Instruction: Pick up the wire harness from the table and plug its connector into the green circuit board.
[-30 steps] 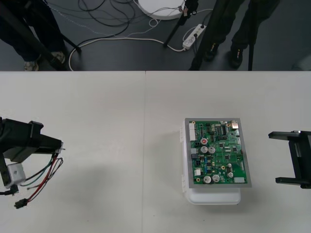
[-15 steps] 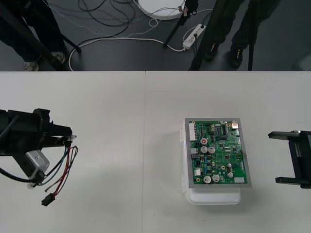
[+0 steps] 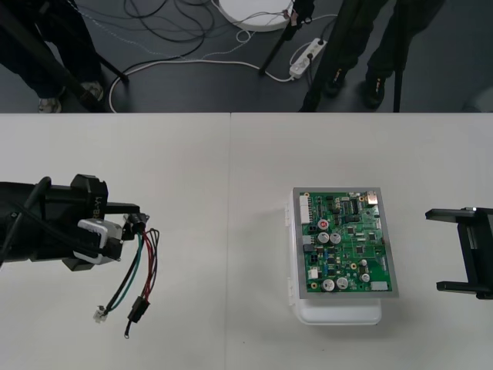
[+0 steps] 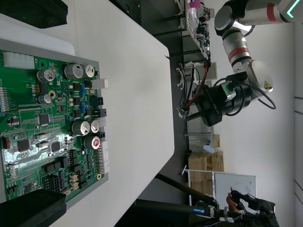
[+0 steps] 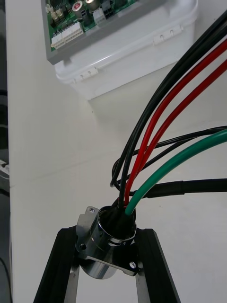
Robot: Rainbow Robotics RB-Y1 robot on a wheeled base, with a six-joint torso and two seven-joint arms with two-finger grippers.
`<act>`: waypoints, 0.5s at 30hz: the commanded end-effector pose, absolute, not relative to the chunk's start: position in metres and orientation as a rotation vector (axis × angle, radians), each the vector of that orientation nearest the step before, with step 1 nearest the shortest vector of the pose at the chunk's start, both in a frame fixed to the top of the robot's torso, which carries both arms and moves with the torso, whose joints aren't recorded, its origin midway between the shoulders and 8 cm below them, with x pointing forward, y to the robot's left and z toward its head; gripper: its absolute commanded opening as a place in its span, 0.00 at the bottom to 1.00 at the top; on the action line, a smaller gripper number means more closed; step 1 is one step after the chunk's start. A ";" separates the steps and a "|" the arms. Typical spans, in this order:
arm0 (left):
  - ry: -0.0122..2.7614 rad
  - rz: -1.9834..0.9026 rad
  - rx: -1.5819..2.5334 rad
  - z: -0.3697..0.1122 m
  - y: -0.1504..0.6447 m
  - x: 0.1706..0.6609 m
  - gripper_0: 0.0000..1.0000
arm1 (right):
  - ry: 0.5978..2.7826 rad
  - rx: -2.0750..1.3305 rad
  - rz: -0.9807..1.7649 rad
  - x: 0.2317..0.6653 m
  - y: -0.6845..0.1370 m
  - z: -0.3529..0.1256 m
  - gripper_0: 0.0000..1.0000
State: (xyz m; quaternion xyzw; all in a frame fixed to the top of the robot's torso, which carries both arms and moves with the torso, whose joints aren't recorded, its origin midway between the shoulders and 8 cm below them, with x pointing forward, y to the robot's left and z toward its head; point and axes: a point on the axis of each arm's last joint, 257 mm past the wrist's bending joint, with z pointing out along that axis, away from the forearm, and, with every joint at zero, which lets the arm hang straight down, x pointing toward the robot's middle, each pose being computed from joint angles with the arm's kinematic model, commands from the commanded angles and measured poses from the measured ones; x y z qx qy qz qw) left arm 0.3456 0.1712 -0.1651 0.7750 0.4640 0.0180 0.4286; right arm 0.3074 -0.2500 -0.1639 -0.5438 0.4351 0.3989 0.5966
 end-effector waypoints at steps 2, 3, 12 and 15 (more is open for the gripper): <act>1.262 0.003 1.865 -0.159 0.155 0.335 0.00 | 1.000 -1.256 0.965 0.311 -0.245 -0.151 1.00; 1.278 -0.004 1.850 -0.157 0.151 0.335 0.00 | 1.000 -1.256 0.965 0.311 -0.245 -0.151 1.00; 1.356 -0.030 1.711 -0.135 0.125 0.351 0.00 | 1.000 -1.256 0.965 0.311 -0.245 -0.151 1.00; 1.376 -0.024 1.664 -0.126 0.114 0.361 0.00 | 0.998 -1.257 0.967 0.311 -0.245 -0.151 1.00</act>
